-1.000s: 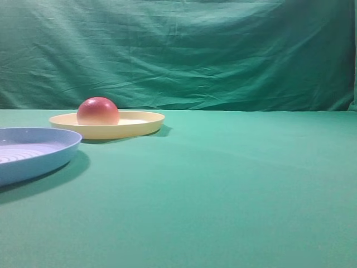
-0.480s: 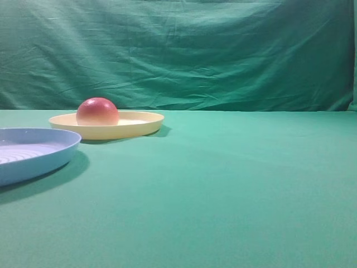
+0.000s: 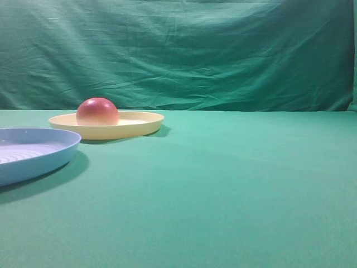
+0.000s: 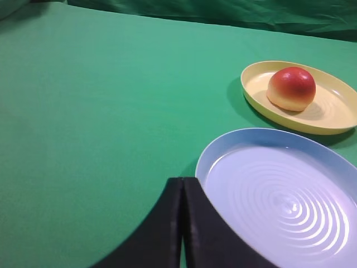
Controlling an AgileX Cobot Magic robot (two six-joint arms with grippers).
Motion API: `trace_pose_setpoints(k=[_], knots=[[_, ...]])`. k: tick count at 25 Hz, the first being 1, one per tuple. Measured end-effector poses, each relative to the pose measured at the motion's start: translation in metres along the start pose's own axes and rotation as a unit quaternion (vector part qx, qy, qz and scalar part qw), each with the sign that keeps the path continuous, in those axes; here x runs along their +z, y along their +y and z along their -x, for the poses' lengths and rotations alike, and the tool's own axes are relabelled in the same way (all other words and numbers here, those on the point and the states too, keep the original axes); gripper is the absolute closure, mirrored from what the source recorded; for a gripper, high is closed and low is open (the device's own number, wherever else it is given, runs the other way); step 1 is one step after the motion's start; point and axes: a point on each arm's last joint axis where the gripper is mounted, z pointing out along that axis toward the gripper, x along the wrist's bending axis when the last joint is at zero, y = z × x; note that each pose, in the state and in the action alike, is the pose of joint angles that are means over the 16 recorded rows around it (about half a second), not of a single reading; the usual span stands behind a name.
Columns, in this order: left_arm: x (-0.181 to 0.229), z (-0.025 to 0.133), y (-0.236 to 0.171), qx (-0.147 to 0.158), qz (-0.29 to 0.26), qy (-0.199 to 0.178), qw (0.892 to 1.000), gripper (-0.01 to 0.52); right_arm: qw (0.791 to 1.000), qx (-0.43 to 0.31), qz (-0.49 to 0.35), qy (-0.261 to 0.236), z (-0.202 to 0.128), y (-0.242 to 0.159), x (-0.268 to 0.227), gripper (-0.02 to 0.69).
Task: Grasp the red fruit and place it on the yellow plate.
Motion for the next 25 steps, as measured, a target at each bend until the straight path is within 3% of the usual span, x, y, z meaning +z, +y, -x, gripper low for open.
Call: trace_pose_setpoints(k=[14,25], knots=[[0.000,0.000,0.000,0.000,0.000,0.000,1.000,0.514,0.978,-0.019,0.155,-0.140,0.021,-0.130,-0.017,0.665],[0.000,0.000,0.000,0.000,0.000,0.000,1.000,0.514,0.971,-0.019,0.154,-0.181,0.029,-0.217,0.024,0.665]])
